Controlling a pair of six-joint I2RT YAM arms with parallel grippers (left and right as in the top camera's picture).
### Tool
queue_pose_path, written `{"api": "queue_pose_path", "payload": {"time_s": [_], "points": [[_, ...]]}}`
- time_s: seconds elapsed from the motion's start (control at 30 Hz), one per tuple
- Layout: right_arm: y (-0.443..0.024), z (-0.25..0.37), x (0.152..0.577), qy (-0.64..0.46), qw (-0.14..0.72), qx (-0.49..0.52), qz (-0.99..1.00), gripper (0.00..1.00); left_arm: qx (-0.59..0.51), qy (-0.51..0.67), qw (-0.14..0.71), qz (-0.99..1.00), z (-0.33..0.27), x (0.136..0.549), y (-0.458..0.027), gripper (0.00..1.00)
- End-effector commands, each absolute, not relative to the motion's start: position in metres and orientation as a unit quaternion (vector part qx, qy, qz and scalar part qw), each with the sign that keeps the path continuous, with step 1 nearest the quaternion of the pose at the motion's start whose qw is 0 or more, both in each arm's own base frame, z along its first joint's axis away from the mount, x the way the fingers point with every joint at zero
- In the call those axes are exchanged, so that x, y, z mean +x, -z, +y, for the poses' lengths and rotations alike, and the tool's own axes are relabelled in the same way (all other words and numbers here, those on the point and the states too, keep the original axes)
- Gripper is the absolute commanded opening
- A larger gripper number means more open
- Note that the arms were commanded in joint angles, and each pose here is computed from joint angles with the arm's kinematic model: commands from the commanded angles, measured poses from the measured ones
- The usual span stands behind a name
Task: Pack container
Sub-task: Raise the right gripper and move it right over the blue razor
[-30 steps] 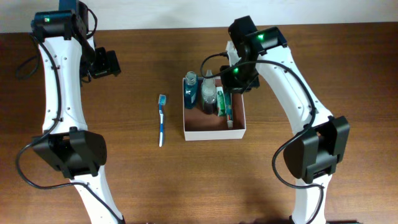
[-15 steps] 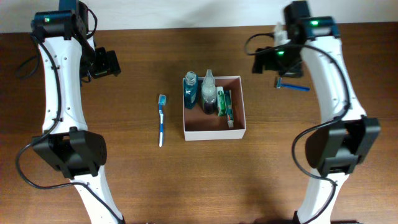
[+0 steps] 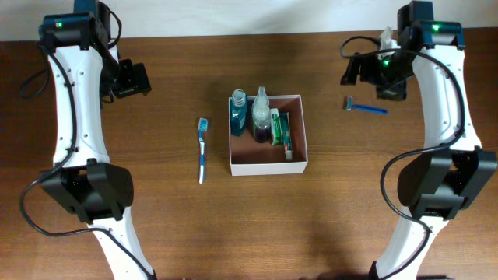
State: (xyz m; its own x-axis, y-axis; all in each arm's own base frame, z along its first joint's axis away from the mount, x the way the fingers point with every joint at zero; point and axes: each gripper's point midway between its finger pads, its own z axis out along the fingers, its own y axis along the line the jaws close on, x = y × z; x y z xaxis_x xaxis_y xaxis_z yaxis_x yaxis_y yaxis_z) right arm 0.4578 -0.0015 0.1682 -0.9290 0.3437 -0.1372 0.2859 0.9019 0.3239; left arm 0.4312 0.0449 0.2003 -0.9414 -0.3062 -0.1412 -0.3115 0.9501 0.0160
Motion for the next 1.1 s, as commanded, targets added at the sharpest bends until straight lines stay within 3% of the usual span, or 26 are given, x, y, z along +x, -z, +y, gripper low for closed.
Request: {"api": "queue_pose_path", "payload": {"time_s": [0.0,0.17,0.4,1.07], "points": [[-0.168,-0.020,0.458,-0.143,0.071,0.380,0.911,0.99,-0.159,-0.015,0.074,0.984,0.045,0.428,-0.207,1.00],[-0.169,-0.023,0.464,-0.154,0.059,0.550,0.818,0.99,-0.159,-0.015,0.074,0.984,0.045,0.428,-0.207,0.99],[-0.172,-0.040,0.486,-0.153,0.105,0.632,0.753,0.99,-0.159,-0.015,0.074,0.984,0.045,0.428,-0.207,0.99],[-0.090,-0.075,0.491,-0.100,0.050,0.680,0.725,0.99,-0.159,-0.015,0.074,0.984,0.045,0.428,-0.207,0.99]]}}
